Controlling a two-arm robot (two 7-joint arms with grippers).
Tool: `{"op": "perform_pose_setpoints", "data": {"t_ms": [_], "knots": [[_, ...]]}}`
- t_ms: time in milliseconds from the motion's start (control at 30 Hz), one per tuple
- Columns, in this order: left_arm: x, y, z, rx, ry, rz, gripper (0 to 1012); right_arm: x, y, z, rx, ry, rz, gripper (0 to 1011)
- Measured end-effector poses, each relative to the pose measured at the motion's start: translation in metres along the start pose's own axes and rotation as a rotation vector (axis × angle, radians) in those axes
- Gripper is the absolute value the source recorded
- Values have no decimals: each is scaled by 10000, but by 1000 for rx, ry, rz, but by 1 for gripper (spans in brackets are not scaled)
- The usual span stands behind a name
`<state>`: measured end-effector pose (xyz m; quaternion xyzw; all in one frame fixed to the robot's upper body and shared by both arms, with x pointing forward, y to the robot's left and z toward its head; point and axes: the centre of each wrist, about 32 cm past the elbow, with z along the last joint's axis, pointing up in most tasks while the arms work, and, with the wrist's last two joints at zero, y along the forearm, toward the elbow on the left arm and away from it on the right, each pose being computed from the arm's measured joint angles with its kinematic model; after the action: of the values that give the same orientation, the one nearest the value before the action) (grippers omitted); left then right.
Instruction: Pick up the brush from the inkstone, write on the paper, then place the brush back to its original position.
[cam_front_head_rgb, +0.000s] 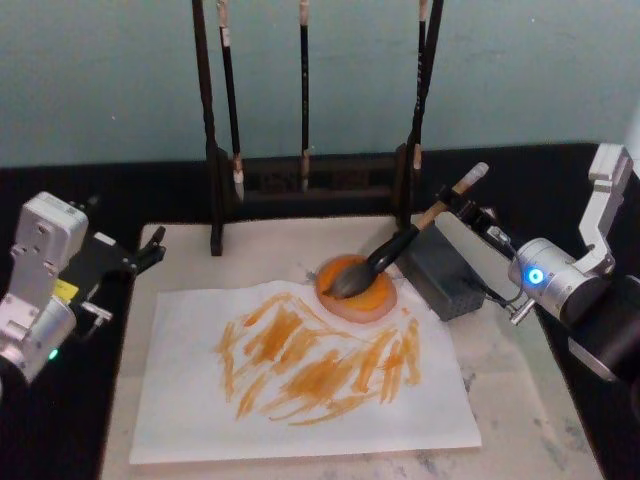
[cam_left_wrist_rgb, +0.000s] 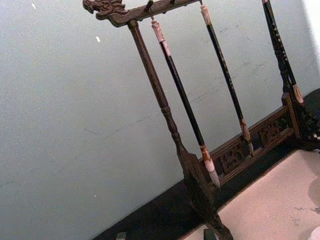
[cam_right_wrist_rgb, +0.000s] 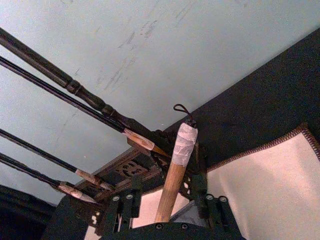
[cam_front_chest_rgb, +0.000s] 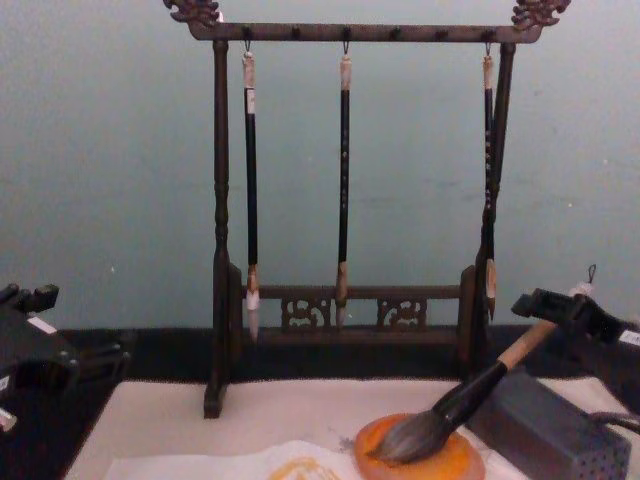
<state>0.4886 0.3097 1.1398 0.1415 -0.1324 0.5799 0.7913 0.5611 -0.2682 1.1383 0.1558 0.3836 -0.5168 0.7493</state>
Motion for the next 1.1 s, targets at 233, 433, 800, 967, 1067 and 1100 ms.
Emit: {"op": "perform_pose_setpoints", "data": {"t_ms": [233, 433, 800, 967, 1067, 1100], "knots": [[0, 0, 0, 0, 0, 0, 1001, 0, -1, 1, 0, 0, 0, 444], [0, 0, 0, 0, 0, 0, 1001, 0, -1, 2, 0, 0, 0, 267], [0, 0, 0, 0, 0, 0, 1001, 0, -1, 2, 0, 0, 0, 178], [0, 0, 0, 0, 0, 0, 1001, 0, -1, 2, 0, 0, 0, 178], [0, 0, 0, 0, 0, 0, 1001, 0, -1, 2, 0, 0, 0, 178], [0, 0, 0, 0, 0, 0, 1001, 0, -1, 2, 0, 0, 0, 178]]}}
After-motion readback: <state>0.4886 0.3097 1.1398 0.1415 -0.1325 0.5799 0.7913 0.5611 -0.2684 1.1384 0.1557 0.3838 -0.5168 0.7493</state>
